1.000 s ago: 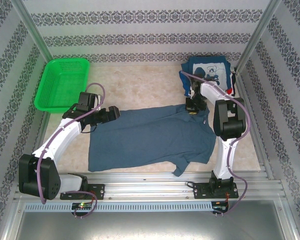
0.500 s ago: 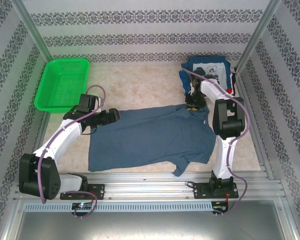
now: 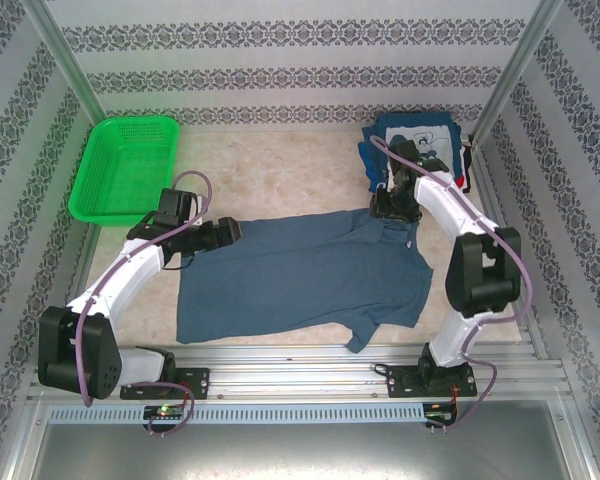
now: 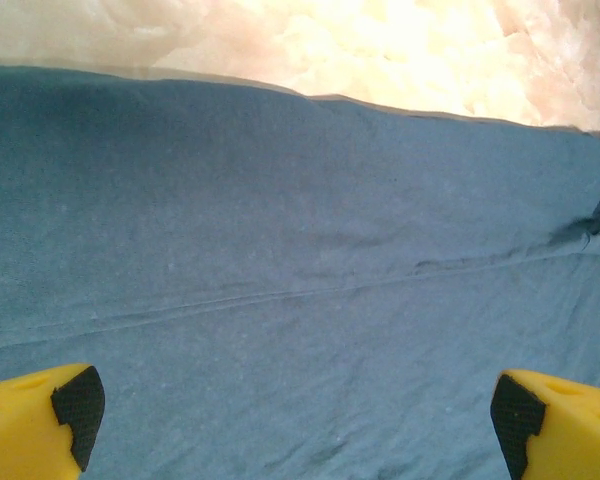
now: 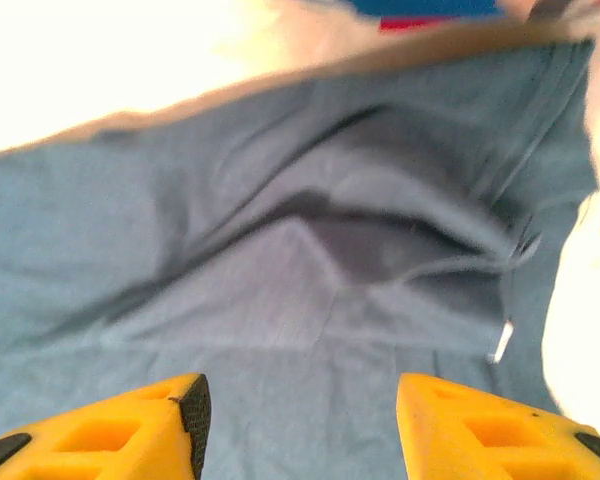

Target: Fold and stack the t-shirts

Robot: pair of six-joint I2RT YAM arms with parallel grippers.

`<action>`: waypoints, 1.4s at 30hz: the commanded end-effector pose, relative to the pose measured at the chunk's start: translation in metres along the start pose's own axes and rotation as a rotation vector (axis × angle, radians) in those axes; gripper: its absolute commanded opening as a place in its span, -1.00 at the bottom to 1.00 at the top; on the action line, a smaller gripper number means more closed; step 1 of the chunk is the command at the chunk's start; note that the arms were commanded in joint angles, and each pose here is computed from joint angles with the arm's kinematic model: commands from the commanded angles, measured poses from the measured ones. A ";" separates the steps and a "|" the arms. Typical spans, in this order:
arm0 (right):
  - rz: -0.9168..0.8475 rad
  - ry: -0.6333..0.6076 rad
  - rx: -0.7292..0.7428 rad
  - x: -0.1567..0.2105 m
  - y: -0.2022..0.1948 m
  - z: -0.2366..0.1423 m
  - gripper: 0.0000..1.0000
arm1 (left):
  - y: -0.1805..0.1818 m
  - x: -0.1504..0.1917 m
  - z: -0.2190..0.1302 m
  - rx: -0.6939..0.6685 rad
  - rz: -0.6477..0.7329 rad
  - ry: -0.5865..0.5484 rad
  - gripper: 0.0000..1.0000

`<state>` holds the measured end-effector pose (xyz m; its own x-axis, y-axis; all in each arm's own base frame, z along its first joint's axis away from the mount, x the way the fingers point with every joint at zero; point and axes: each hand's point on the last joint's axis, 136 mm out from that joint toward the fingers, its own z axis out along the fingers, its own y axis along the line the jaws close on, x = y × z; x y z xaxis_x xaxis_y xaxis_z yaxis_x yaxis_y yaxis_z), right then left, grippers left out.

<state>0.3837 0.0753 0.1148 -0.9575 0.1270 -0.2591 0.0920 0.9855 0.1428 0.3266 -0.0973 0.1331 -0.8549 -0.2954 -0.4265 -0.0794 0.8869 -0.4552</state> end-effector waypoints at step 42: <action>0.358 0.076 -0.120 0.008 -0.002 0.084 -0.36 | -0.005 -0.001 0.000 0.018 0.050 -0.014 1.00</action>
<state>0.3879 0.0849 0.0266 -0.8997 0.4255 -0.0975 0.3804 0.8737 0.3032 0.3251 -0.0988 0.1312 -0.8576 -0.2864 -0.4272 -0.0673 0.8859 -0.4589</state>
